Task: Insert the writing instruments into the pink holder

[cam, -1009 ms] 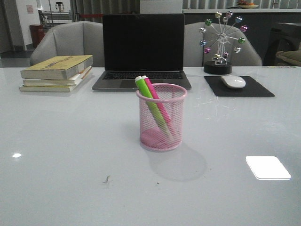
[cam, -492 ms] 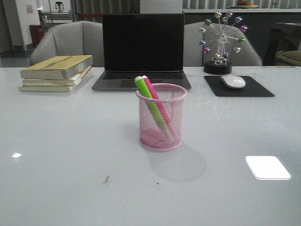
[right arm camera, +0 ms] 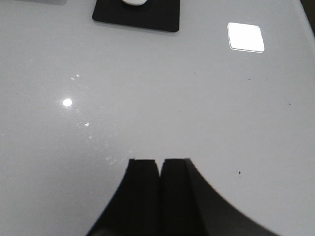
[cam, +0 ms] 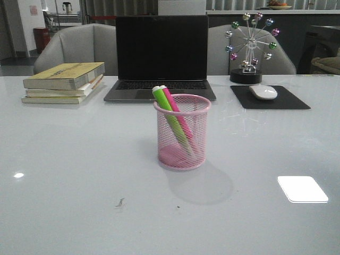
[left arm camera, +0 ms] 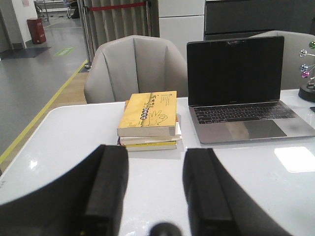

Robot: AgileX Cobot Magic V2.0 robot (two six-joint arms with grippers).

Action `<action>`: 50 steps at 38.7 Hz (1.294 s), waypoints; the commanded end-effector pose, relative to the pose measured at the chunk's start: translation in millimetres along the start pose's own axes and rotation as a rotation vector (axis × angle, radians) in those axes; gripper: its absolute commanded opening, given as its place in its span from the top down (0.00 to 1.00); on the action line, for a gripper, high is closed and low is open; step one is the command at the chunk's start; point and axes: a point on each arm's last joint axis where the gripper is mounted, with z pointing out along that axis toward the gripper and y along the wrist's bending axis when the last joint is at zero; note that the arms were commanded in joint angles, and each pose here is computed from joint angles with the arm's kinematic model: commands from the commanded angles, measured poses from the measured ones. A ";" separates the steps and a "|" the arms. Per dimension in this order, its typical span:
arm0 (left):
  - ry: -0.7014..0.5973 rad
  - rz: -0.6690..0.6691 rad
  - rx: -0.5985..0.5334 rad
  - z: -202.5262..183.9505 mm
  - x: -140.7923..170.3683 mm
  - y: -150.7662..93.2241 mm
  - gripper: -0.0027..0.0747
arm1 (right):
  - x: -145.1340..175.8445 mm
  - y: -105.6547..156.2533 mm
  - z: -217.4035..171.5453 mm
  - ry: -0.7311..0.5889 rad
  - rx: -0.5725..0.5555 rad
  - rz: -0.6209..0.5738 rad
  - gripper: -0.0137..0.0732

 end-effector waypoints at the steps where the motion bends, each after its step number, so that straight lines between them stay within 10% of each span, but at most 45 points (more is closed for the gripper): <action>1: -0.104 0.000 -0.018 -1.9 -16.8 1.8 0.53 | -14.6 -1.4 -6.6 -0.103 0.009 -0.016 0.81; 20: -0.104 0.000 -0.018 -1.9 -16.8 1.8 0.53 | -0.9 9.5 -42.7 -0.272 -0.054 -0.030 0.81; 37: -0.104 0.000 -0.018 -1.9 -16.8 1.8 0.53 | 83.0 8.8 -87.1 -0.599 -0.065 -0.015 0.81; 50: -0.104 0.000 -0.018 -1.9 -16.8 1.8 0.53 | 121.2 13.7 -65.3 -0.544 -0.126 0.093 0.81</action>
